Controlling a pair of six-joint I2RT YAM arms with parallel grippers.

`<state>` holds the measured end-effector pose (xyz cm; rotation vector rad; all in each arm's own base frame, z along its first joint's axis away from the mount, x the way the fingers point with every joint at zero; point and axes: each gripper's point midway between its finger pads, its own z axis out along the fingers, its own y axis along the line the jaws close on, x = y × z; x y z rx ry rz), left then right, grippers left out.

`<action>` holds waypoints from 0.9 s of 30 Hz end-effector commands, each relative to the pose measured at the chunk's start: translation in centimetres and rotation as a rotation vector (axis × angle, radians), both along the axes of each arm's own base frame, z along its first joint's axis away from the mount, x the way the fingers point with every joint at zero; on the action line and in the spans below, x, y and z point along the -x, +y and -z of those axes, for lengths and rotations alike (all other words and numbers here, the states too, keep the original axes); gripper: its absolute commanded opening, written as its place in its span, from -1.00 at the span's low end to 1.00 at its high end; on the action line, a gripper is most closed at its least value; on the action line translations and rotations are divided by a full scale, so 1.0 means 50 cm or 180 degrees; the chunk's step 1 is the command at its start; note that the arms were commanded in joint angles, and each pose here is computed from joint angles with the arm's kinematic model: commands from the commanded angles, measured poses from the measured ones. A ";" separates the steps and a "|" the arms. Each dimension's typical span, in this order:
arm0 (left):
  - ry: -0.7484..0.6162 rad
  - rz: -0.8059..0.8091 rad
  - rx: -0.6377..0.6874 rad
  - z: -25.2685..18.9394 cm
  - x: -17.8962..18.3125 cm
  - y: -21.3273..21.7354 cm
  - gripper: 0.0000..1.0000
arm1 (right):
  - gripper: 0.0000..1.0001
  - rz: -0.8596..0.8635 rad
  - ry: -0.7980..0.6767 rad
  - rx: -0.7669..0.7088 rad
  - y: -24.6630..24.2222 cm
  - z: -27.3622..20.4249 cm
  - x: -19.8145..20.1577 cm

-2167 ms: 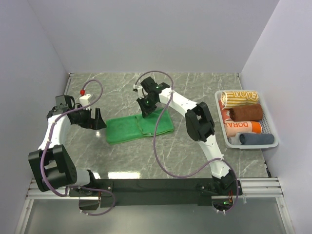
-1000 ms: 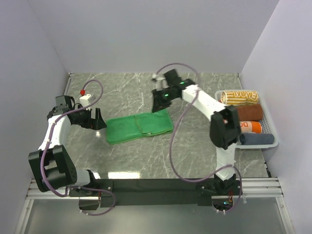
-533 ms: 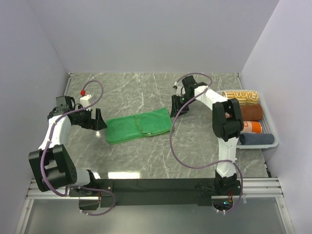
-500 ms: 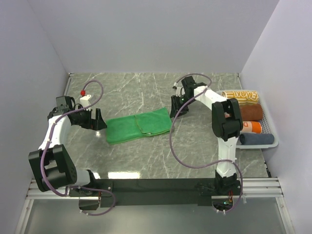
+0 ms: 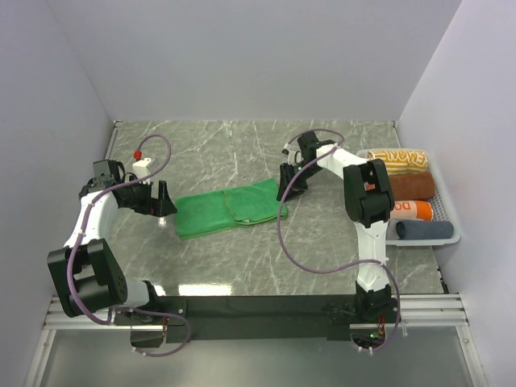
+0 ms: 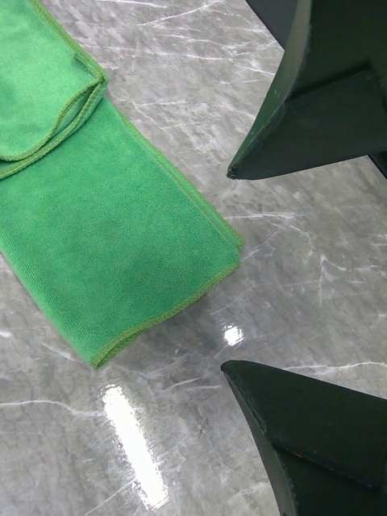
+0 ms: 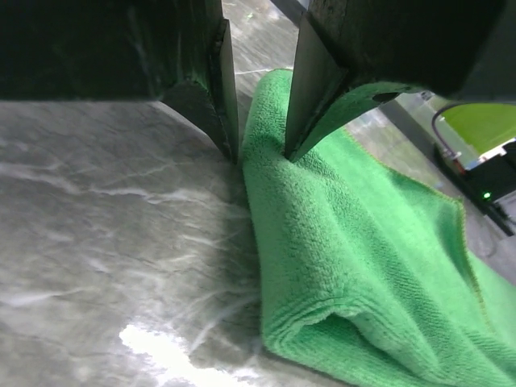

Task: Roll the towels
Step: Fold the towel

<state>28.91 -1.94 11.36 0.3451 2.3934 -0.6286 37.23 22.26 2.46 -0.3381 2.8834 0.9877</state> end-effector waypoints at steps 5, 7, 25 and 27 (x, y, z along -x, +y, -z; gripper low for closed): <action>-0.0136 0.0022 -0.0009 -0.014 -0.013 0.002 0.99 | -0.66 0.0007 0.0081 -0.0292 0.010 -0.026 -0.006; -0.0131 0.0017 -0.0008 -0.015 -0.014 0.004 0.99 | -1.00 0.0052 0.0045 -0.0300 -0.004 -0.035 -0.010; -0.0100 0.0009 -0.0023 -0.014 -0.016 0.006 0.99 | -1.00 0.0026 -0.0029 -0.0897 0.009 -0.178 -0.001; -0.0067 0.0004 -0.0042 -0.011 -0.012 0.007 0.99 | -1.00 -0.0061 -0.0038 -0.0950 0.044 -0.188 0.008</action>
